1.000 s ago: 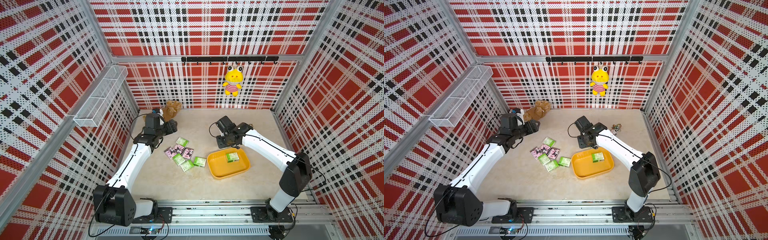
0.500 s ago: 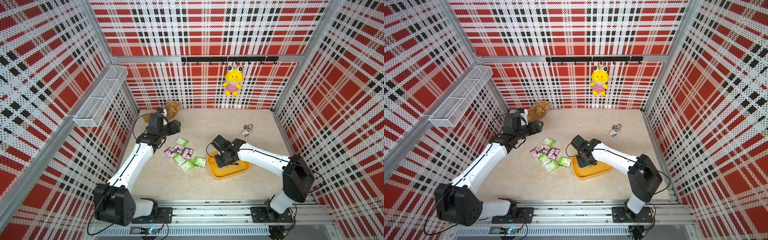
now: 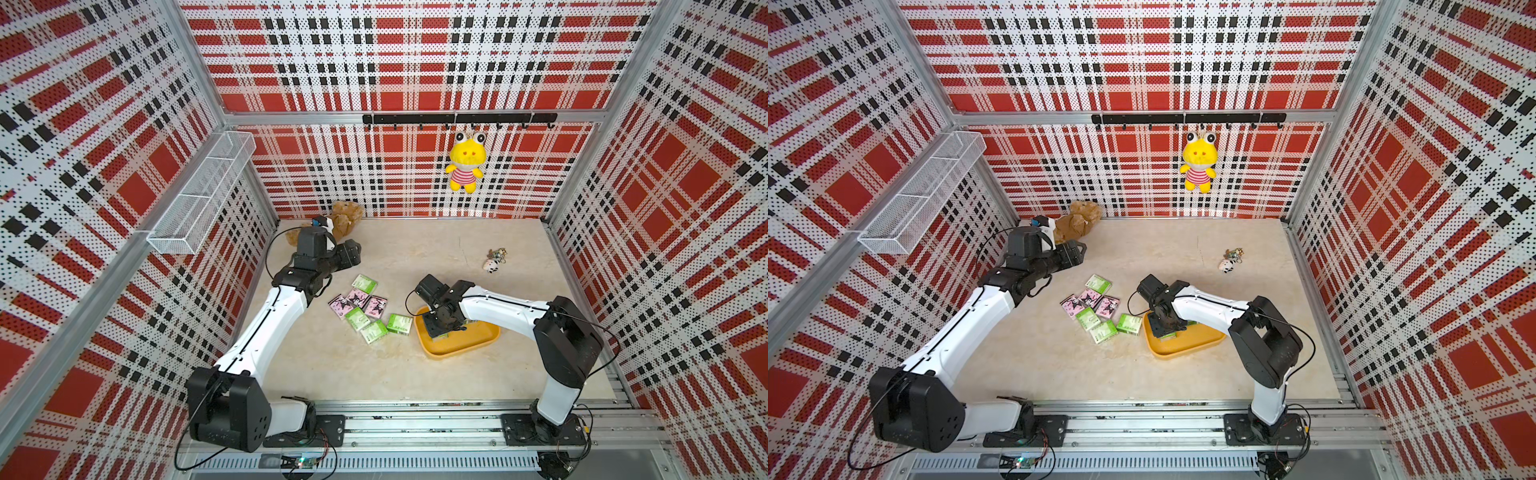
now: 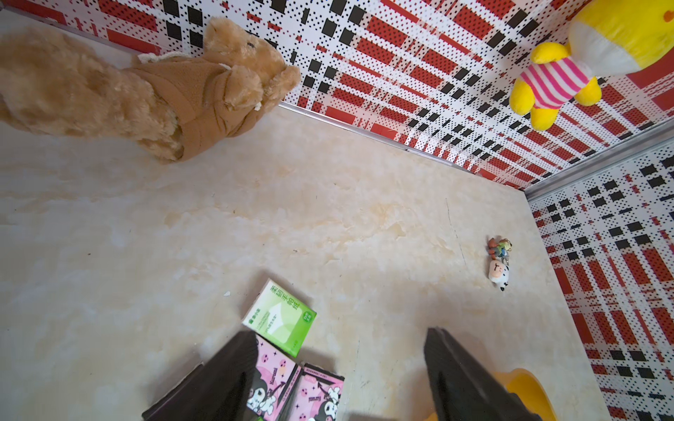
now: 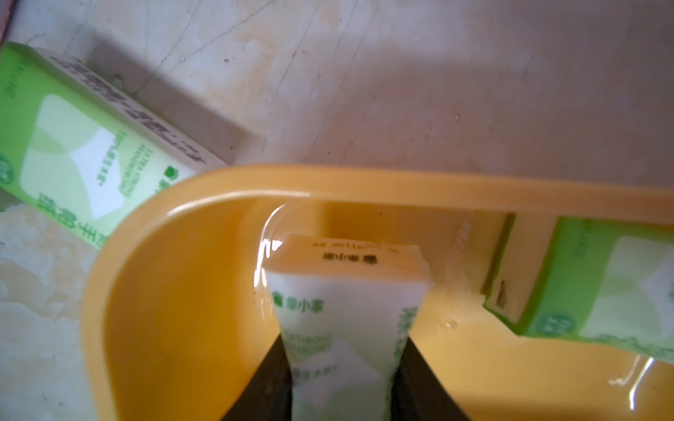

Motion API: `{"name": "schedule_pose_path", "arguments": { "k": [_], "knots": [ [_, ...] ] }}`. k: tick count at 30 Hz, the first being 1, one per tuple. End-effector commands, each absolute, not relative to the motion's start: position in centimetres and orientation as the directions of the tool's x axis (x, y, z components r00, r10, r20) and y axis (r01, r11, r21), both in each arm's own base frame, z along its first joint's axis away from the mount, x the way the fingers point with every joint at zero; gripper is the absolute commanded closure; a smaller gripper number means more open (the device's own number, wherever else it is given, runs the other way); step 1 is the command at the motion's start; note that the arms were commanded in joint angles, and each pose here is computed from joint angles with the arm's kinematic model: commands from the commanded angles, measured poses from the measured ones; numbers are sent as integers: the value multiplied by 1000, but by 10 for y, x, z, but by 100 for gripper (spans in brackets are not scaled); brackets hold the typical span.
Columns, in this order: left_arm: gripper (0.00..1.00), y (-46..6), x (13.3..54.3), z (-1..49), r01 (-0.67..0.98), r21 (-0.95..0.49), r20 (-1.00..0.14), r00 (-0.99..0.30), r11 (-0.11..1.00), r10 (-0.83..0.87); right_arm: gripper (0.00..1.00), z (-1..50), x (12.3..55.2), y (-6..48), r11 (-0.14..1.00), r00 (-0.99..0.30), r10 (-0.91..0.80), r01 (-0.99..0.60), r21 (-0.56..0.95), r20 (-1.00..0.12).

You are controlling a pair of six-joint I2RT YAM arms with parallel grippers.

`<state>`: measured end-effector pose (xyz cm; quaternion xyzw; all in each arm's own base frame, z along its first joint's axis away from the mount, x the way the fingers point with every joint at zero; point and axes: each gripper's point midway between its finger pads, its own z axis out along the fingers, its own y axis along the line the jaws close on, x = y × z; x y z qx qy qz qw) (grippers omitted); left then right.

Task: Put the pocket tissues into the storage box
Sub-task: Place the pocket tissues in the storage box.

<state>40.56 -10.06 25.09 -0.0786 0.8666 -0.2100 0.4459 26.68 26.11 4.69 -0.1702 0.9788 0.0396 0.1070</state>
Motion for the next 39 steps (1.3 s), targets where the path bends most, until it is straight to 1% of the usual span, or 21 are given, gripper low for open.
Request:
{"name": "schedule_pose_path", "arguments": {
  "k": [1, 11, 18, 23, 26, 32, 39],
  "knots": [
    [21, -98, 407, 246, 38, -422, -736, -597, 906, -319, 59, 49, 274, 275, 932, -909, -333, -358, 60, -252],
    [21, -94, 408, 244, 34, -409, -740, -597, 912, -310, 57, 36, 281, 285, 927, -910, -348, -370, 62, -226],
    [21, -93, 409, 242, 34, -411, -737, -601, 911, -310, 52, 30, 280, 288, 925, -912, -347, -371, 77, -220],
    [21, -96, 409, 238, 38, -412, -730, -612, 910, -305, 47, 32, 281, 294, 922, -911, -347, -374, 96, -224],
    [21, -96, 409, 238, 39, -411, -730, -613, 911, -303, 41, 33, 282, 295, 923, -911, -345, -373, 97, -226],
    [21, -96, 410, 240, 43, -408, -732, -612, 912, -299, 37, 44, 283, 292, 925, -908, -345, -372, 82, -237],
    [21, -97, 410, 243, 50, -413, -734, -609, 909, -300, 33, 79, 289, 288, 918, -887, -364, -394, 52, -285]
  ]
}}
